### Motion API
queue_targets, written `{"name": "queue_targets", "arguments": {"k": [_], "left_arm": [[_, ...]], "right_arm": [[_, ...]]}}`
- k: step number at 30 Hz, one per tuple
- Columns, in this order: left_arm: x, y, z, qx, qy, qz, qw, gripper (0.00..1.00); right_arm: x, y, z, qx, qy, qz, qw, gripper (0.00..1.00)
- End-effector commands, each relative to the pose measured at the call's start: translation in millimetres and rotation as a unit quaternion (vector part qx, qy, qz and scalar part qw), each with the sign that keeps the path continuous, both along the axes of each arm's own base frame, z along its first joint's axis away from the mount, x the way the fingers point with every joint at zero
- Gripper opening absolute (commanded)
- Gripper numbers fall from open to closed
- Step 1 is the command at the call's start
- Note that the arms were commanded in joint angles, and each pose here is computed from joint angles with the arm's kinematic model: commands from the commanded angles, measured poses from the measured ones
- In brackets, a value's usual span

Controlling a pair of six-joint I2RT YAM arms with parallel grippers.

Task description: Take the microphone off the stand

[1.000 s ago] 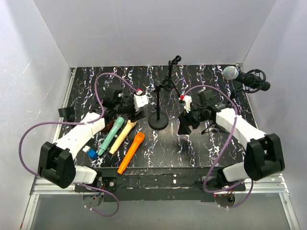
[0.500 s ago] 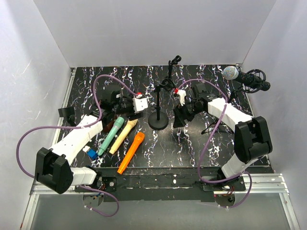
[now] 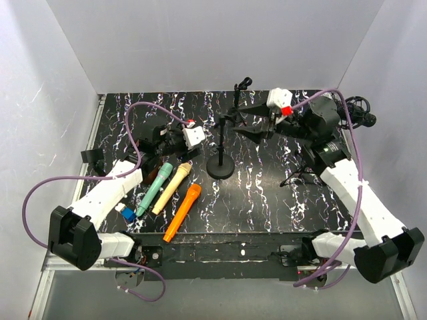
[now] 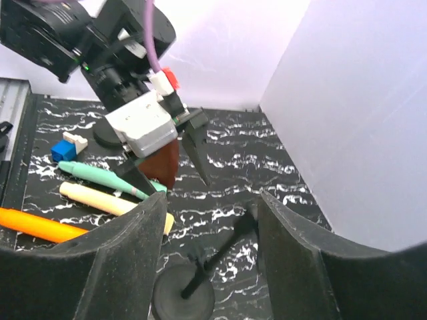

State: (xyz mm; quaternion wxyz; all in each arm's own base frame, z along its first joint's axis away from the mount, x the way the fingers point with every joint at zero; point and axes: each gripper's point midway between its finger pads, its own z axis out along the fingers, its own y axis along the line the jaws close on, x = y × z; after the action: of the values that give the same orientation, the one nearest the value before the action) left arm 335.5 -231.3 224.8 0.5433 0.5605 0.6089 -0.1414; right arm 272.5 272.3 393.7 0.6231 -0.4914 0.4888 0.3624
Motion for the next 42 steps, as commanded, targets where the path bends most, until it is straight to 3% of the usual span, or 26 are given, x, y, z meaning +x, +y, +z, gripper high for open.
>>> {"name": "queue_targets", "arguments": {"k": [1, 15, 21, 27, 33, 37, 42], "left_arm": [[-7.1, 2.5, 13.3, -0.021, -0.009, 0.011, 1.0, 0.65], [-9.7, 9.3, 15.9, -0.039, 0.02, 0.049, 0.998, 0.67], [-13.3, 10.1, 16.6, -0.031, 0.018, 0.041, 0.999, 0.67], [-10.0, 8.0, 13.3, -0.032, 0.028, 0.043, 0.998, 0.67], [-7.0, 5.7, 11.2, -0.03, 0.033, 0.041, 0.998, 0.66], [-5.3, 0.4, 7.8, -0.029, 0.039, 0.03, 0.998, 0.66], [-4.0, -11.5, -0.8, -0.006, 0.014, -0.013, 1.0, 0.64]], "right_arm": [[-0.5, 7.2, -35.8, -0.012, 0.032, 0.027, 0.999, 0.62], [13.6, 18.9, -91.3, -0.016, 0.092, 0.031, 0.995, 0.67], [44.7, 18.6, -118.9, -0.001, 0.118, -0.038, 0.992, 0.67], [77.4, 26.1, -125.9, 0.036, 0.078, -0.107, 0.991, 0.68], [90.8, 43.8, -119.9, 0.051, 0.079, -0.085, 0.992, 0.67], [101.0, 51.9, -125.8, 0.053, 0.086, -0.09, 0.991, 0.57], [100.0, 57.6, -126.7, 0.058, 0.111, -0.082, 0.989, 0.3]]}}
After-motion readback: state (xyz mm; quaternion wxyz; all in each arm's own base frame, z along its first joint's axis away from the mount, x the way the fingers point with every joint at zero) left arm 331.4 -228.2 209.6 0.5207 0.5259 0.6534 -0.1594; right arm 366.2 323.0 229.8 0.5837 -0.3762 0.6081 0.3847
